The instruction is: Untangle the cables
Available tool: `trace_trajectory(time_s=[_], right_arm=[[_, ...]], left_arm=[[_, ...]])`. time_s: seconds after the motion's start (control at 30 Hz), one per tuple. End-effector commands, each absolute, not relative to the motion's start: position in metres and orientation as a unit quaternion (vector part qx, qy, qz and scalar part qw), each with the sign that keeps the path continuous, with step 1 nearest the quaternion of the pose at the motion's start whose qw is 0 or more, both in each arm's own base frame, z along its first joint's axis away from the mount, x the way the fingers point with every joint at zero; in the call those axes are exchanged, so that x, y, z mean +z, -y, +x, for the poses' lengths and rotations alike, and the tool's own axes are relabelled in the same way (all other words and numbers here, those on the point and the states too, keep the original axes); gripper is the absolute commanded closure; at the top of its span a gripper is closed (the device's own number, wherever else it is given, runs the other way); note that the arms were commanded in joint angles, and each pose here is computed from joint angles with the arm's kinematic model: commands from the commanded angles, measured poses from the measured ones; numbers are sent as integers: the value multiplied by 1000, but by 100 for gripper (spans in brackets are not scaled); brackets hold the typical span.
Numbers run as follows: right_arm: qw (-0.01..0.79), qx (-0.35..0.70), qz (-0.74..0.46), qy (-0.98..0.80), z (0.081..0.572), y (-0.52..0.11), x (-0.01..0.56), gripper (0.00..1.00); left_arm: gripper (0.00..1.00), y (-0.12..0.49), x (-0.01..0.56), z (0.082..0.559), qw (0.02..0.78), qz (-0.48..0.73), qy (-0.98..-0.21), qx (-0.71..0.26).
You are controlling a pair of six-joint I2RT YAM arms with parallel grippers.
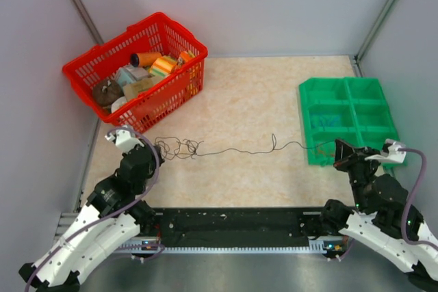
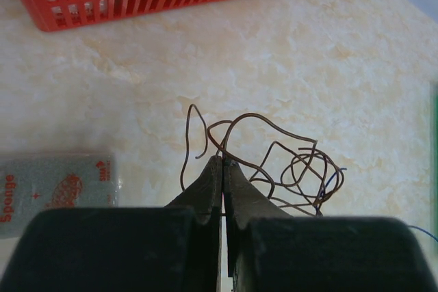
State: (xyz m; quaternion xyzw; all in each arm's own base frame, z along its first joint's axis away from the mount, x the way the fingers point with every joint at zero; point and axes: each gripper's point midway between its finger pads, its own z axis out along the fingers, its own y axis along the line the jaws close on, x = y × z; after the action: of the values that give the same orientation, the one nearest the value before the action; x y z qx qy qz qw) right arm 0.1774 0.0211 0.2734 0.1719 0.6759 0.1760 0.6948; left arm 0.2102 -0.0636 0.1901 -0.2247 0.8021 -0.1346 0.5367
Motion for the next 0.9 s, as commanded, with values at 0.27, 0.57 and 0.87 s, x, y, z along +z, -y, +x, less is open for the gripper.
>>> trace_trajectory(time_s=[0.27, 0.57, 0.87], right_arm=[[716, 209, 243, -621, 152, 32, 314, 100], [730, 202, 249, -604, 138, 59, 338, 100], [742, 170, 267, -591, 112, 113, 359, 100]], left_arm=[[100, 23, 228, 197, 594, -272, -748, -114], [100, 22, 218, 196, 588, -278, -752, -107], [100, 26, 215, 200, 587, -272, -754, -108]])
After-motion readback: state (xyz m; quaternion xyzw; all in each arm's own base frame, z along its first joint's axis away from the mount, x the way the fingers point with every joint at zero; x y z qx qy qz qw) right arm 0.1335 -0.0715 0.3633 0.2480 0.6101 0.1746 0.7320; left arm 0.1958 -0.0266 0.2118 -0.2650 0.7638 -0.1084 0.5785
